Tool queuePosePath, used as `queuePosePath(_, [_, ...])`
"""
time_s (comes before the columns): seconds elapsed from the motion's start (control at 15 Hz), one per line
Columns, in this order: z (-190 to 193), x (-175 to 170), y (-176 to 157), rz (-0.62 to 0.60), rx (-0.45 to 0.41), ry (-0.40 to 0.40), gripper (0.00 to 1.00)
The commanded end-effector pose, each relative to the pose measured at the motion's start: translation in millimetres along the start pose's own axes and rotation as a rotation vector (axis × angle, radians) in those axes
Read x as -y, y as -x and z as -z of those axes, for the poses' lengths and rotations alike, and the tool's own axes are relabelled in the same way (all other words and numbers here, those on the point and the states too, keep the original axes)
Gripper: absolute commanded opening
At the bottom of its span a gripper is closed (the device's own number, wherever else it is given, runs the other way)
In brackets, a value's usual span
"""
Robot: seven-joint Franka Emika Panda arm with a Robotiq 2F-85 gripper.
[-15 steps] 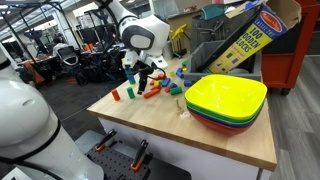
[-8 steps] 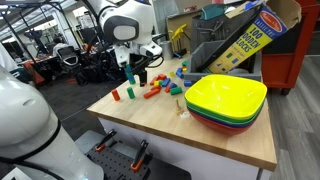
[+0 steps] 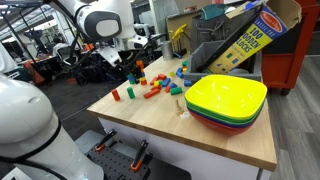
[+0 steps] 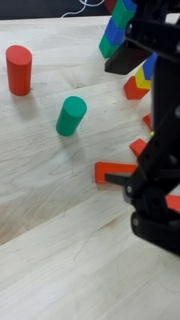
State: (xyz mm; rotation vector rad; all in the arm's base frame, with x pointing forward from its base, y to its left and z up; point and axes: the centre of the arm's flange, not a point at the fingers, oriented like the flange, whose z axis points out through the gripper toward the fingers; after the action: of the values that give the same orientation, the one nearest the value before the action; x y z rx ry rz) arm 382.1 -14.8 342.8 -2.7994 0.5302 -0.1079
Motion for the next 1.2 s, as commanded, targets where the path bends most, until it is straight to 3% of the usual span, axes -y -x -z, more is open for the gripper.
queuePosePath(0.0, [5, 4, 30, 0.106, -0.04, 0.032, 1.0])
queuePosePath(0.8, [-31, 54, 63, 0.243, 0.058, 0.012, 1.0])
queuePosePath(0.93, [-29, 64, 68, 0.269, 0.158, -0.05, 1.0])
queuePosePath(1.0, [-27, 70, 50, 0.237, 0.093, 0.002, 1.0])
queuePosePath(1.13, [-31, 75, 58, 0.262, 0.137, -0.025, 1.0])
